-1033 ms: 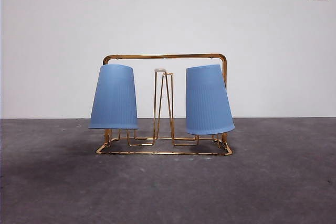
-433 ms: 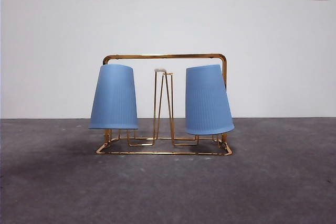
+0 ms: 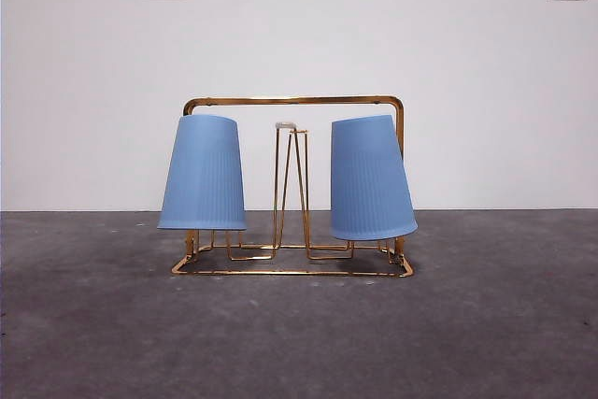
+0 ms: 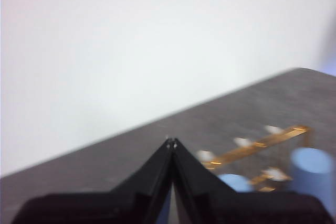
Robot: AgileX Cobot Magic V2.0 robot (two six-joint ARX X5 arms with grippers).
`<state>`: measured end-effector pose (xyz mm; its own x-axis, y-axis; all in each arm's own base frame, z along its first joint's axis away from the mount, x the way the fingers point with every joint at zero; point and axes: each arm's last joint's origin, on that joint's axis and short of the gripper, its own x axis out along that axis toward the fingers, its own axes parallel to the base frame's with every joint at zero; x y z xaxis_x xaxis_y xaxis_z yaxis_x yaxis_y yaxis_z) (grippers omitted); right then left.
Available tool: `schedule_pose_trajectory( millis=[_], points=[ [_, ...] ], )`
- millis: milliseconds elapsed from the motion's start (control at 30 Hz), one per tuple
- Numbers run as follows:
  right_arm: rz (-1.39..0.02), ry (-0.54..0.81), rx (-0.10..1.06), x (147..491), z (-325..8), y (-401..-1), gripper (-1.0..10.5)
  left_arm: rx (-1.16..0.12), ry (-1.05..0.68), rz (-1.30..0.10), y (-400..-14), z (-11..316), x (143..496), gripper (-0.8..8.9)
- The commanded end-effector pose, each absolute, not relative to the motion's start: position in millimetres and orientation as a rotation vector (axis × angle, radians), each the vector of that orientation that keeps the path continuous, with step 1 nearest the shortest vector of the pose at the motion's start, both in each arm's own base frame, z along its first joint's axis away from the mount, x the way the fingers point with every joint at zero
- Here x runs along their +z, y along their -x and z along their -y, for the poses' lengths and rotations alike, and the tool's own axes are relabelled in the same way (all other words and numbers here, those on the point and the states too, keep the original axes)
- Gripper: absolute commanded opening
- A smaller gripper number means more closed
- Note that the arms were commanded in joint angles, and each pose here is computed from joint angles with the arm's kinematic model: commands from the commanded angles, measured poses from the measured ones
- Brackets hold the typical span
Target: Pick up cup 1,put cup 1 in the cup rack,pick up cup 2,put cup 2 in the cup rack
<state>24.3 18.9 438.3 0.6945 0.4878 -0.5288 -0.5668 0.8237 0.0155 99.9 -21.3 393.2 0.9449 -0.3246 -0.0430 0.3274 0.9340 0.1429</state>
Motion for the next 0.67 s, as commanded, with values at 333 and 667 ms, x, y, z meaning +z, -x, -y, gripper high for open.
schedule_pose_trajectory(
  millis=[333,667],
  points=[
    [-0.568,0.158,0.585,436,-18,-24,0.1,-0.122,-0.298,0.096,-81,2,344,-0.04],
    [-0.568,0.158,0.585,436,-19,-24,0.1,-0.069,-0.253,0.061,-97,-3,232,-0.04]
  ],
)
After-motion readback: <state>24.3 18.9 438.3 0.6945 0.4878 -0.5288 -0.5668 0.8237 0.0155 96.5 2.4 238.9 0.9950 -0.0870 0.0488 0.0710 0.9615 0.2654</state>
